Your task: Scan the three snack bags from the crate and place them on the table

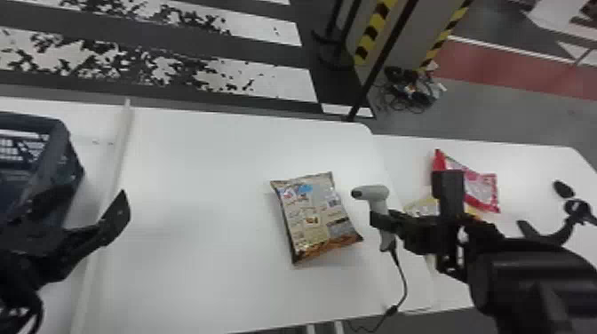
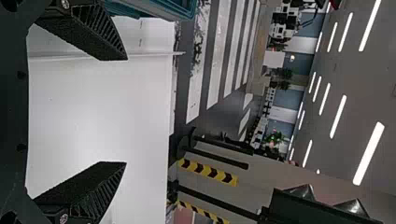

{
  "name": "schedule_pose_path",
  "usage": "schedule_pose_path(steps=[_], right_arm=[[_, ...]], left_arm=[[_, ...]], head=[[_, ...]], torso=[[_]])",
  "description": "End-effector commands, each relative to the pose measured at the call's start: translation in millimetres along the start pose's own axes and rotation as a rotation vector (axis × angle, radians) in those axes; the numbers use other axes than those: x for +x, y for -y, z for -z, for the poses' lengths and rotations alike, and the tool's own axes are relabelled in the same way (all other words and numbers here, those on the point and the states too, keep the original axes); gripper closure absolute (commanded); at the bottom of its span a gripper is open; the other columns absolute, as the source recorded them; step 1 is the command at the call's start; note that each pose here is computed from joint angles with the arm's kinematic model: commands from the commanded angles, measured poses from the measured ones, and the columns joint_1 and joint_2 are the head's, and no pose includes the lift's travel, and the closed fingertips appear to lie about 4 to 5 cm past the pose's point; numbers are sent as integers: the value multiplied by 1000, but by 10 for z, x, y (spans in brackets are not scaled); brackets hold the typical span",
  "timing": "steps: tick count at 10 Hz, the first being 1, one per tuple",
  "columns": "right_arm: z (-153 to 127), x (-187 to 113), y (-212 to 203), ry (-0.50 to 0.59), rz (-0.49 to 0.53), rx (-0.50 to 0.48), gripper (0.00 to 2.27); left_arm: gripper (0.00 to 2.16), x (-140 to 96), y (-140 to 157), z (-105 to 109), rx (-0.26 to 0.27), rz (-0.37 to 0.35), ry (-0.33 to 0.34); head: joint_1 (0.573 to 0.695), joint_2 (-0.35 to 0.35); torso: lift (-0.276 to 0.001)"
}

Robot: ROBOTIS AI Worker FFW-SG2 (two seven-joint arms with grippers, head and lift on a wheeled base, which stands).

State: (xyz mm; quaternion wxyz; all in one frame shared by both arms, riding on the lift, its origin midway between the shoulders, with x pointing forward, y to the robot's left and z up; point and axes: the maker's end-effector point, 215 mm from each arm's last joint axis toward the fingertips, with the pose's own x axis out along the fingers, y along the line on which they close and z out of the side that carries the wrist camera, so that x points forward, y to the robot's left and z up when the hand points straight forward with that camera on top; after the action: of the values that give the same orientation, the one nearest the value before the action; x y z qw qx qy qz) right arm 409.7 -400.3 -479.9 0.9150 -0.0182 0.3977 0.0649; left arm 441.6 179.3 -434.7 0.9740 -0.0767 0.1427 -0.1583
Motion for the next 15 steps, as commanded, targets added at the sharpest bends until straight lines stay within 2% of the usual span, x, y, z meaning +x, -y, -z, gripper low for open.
schedule_pose_path(steps=[1,8,13,15], right_arm=[[7,-120,-196,-2,-28,-4,2253],[39,-198,-684,-16,-114,-32,2253],[77,-148,-663,-32,-111,-29,2253],[-4,-196,-500,-10,-86,-12,2253]], left_arm=[[73,3,-4,-3,1,0,0],[73,12,-11,11,-1,0,-1],[73,22,-9,-6,-1,0,3],[73,22,-7,-5,-2,0,1]], head=[[695,-290],[695,-218],[695,-212],[695,-214]], torso=[[-62],[-62],[-62],[-62]])
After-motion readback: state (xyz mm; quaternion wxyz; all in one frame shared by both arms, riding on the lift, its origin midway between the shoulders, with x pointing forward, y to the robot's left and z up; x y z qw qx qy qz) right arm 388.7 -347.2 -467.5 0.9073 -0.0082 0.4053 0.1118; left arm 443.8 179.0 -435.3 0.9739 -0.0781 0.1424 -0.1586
